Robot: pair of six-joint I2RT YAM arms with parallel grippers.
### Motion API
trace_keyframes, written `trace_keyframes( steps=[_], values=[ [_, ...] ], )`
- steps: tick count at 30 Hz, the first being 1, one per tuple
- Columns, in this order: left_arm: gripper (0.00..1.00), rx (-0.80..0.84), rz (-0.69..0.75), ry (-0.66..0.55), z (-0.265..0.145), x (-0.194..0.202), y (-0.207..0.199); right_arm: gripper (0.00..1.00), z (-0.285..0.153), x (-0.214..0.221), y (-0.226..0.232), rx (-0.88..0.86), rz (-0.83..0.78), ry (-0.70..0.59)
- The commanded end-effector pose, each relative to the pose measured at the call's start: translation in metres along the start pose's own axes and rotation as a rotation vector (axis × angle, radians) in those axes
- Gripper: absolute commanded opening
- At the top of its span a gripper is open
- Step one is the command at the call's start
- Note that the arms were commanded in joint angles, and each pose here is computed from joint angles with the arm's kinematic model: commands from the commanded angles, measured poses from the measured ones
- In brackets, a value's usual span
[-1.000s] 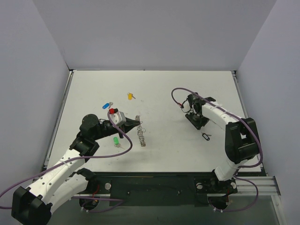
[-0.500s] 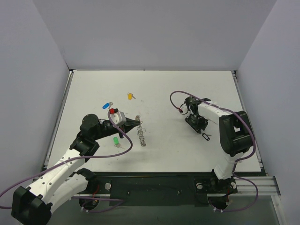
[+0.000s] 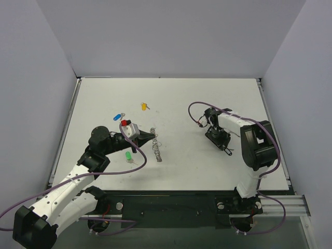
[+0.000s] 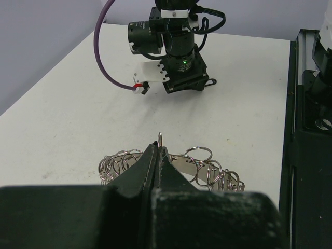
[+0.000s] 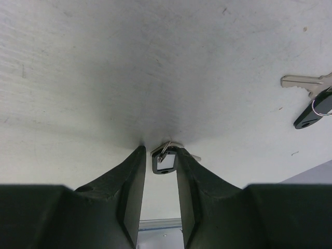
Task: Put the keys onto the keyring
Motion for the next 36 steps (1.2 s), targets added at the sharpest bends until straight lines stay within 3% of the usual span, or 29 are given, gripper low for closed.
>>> trace_keyframes(
  steps=[1, 12, 20, 27, 31, 36],
  values=[
    [0.0, 0.015, 0.048, -0.05, 0.002, -0.013, 0.001, 0.26, -0.007, 0.004, -0.004, -0.009, 0.02, 0.048],
    [0.0, 0.015, 0.053, -0.057, 0.001, -0.015, 0.0, 0.19, -0.006, 0.002, -0.005, -0.015, 0.022, 0.045],
    [0.0, 0.017, 0.054, -0.057, 0.001, -0.015, 0.0, 0.0, -0.007, 0.002, -0.004, -0.012, 0.008, 0.042],
    [0.0, 0.015, 0.056, -0.057, 0.001, -0.015, 0.0, 0.0, -0.011, 0.002, -0.005, 0.026, -0.017, 0.027],
    [0.0, 0.014, 0.055, -0.054, 0.001, -0.015, 0.0, 0.0, -0.031, 0.003, -0.01, -0.065, 0.019, -0.066],
    [0.0, 0.026, 0.047, -0.058, 0.002, -0.014, 0.0, 0.0, -0.071, 0.01, -0.008, -0.349, 0.054, -0.315]
  ],
)
Point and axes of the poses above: each gripper's point midway between its finger pads, its own z axis out along the fingers, its own y axis along the line the jaws close on, x = y × z, the point moved 8 cm from there along -z, back along the fingers, and after that the axes turned 5 degrees about z, right-handed, at the moved point
